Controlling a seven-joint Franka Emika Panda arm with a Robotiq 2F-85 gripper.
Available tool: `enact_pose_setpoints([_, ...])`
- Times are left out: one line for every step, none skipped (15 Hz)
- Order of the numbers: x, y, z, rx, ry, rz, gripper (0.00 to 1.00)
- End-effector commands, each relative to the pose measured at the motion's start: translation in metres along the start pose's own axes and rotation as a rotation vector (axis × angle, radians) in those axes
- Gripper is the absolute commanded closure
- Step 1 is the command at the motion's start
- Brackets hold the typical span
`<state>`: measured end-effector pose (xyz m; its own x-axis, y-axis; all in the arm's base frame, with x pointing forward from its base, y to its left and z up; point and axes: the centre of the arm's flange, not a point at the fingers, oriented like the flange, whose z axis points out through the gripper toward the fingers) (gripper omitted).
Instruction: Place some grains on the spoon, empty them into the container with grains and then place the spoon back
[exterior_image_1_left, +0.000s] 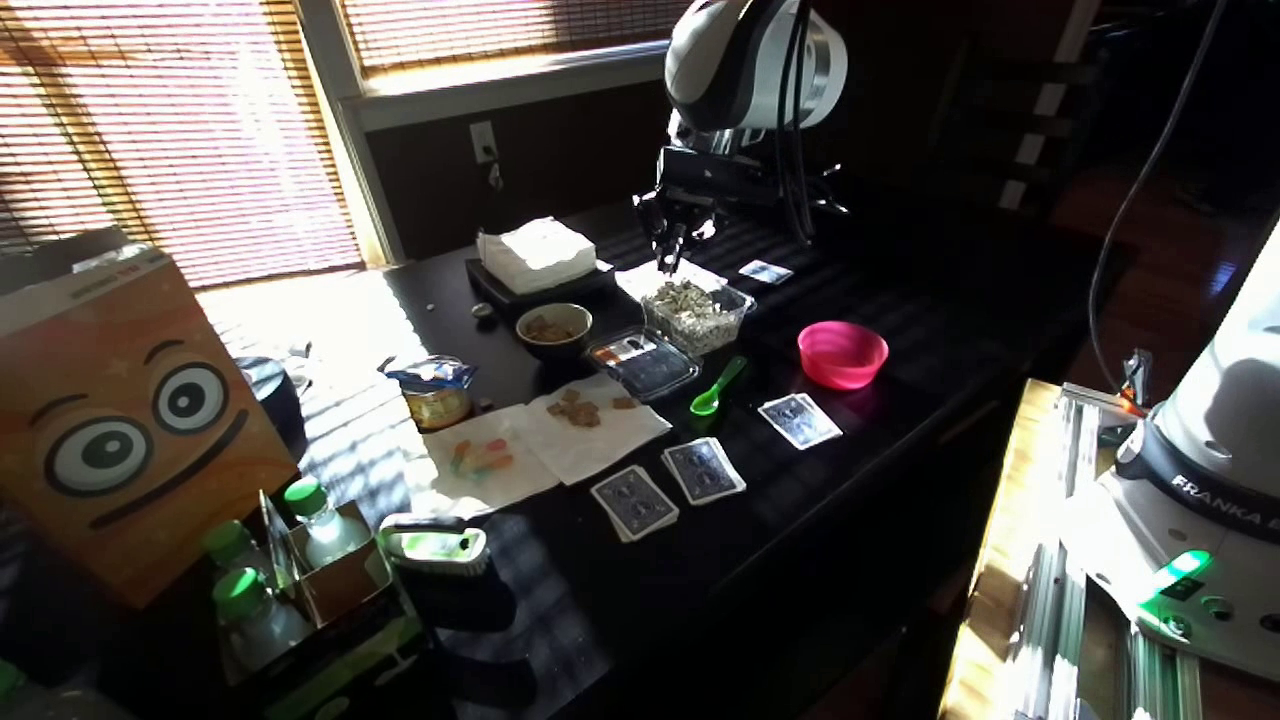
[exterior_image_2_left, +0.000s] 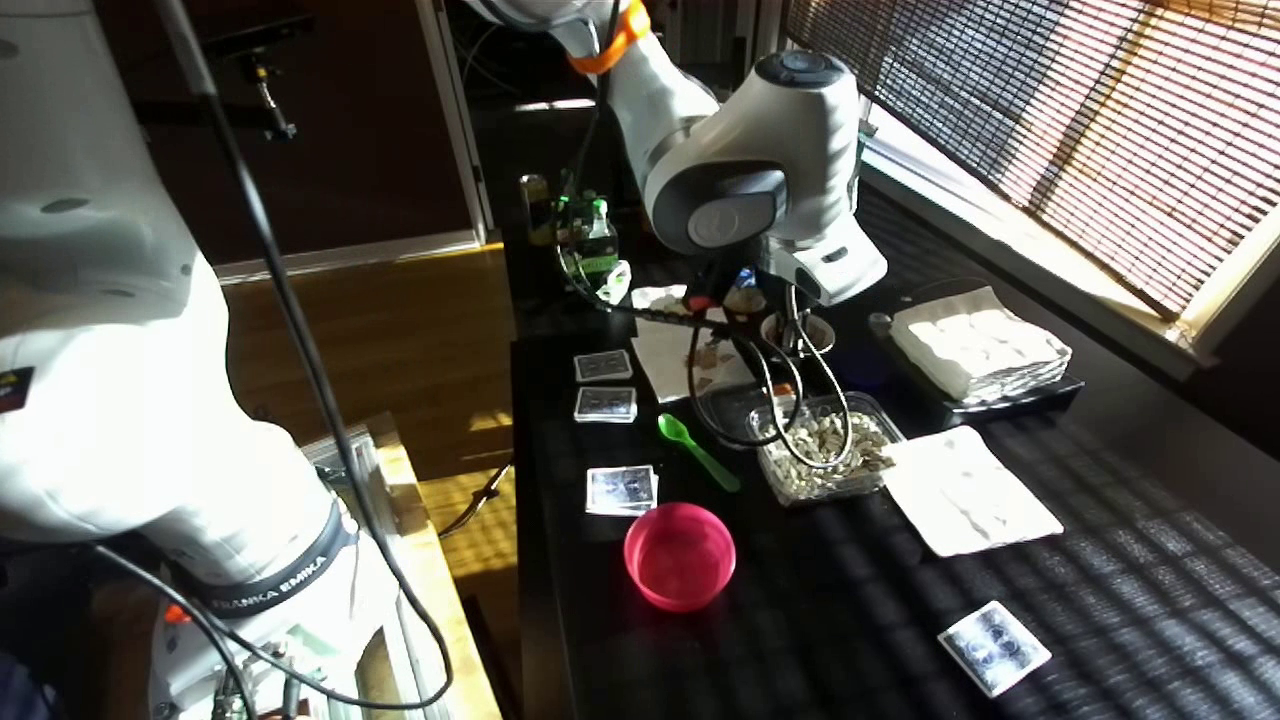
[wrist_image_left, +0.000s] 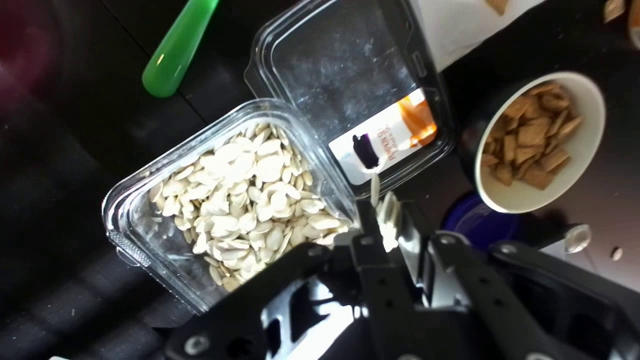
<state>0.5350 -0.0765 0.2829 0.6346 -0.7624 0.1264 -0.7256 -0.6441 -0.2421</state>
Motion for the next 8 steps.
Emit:
enact_pose_setpoints([-0.035,0.008,-0.029,0.041,-0.072,-0.131,0.96])
enact_pose_setpoints([-0.042,0.007,-0.031,0.041,-0.096,-0.168,0.96])
enact_pose_setpoints([-0.052,0.007,-0.031,0.036,-0.125,-0.205,0.96])
enact_pose_setpoints([-0.059,0.007,-0.031,0.022,-0.152,-0.239,0.96])
enact_pose_setpoints([-0.067,0.009,-0.03,0.021,-0.183,-0.279,0.96])
enact_pose_setpoints([-0.074,0.01,-0.029,0.014,-0.208,-0.315,0.96])
enact_pose_setpoints([-0.08,0.011,-0.026,0.01,-0.23,-0.345,0.96])
enact_pose_setpoints([-0.085,0.011,-0.021,0.006,-0.244,-0.381,0.96])
